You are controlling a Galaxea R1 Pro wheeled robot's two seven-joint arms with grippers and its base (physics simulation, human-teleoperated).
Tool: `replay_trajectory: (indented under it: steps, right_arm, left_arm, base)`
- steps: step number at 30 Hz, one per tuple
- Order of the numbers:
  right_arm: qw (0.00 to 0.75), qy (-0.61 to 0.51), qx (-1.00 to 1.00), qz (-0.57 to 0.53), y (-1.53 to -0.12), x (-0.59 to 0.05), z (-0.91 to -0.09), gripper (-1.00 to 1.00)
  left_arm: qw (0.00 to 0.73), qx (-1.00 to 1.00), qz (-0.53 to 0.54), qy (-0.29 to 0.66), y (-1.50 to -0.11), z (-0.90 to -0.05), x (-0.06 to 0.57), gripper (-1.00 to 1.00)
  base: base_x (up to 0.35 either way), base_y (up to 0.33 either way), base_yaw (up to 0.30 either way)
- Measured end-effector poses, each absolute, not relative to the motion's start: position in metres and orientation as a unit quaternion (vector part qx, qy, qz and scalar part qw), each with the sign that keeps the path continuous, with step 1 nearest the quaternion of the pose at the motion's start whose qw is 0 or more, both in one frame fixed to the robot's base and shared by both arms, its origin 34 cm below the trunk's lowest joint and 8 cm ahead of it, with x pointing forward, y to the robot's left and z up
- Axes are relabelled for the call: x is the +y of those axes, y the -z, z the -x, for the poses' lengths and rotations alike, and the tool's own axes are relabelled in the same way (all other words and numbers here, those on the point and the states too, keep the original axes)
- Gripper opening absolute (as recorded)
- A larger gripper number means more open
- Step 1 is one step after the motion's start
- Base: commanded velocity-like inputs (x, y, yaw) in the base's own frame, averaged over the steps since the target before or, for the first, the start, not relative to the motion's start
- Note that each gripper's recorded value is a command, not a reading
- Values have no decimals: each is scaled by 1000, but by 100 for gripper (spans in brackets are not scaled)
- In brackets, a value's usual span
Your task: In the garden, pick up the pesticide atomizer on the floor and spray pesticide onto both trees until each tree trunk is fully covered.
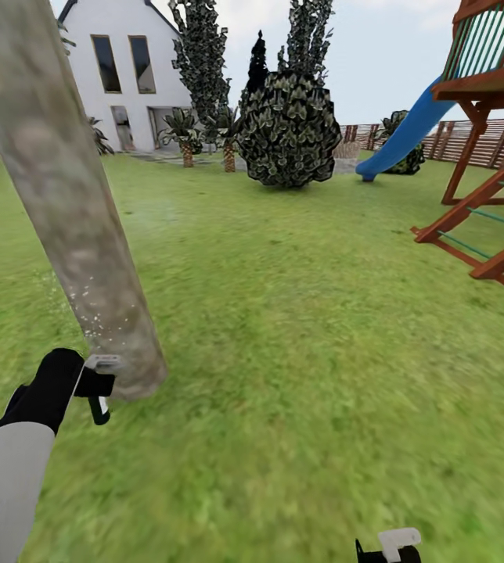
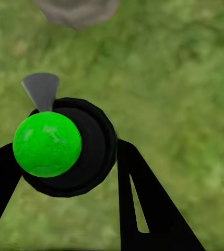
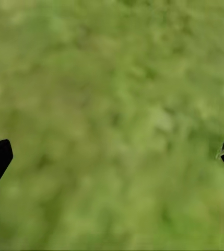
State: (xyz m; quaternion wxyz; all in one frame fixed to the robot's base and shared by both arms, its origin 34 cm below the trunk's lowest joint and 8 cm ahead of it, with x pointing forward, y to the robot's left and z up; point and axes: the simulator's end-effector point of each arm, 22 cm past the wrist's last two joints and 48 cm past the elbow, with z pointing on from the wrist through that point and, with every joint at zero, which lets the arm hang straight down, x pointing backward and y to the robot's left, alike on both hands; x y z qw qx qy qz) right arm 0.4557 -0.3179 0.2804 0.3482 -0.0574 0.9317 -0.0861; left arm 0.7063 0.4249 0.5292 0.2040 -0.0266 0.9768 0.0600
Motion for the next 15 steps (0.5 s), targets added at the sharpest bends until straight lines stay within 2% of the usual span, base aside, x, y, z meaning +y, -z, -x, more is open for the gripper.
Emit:
replay_trajectory:
  steps: [3, 7, 15]
  right_arm:
    - [348, 86, 932, 58, -280, -318, -456, 100]
    - [348, 86, 932, 58, -280, -318, -456, 100]
    - [348, 86, 932, 59, -280, -318, -456, 100]
  left_arm:
    - [192, 975, 35, -102, -524, -697, 446, -100]
    - [183, 976, 38, -110, -513, -687, 445, -100]
    - [135, 981, 34, -137, -467, -634, 458, -100]
  base:
    - [161, -259, 276]
    - [179, -242, 255]
    - [175, -238, 22]
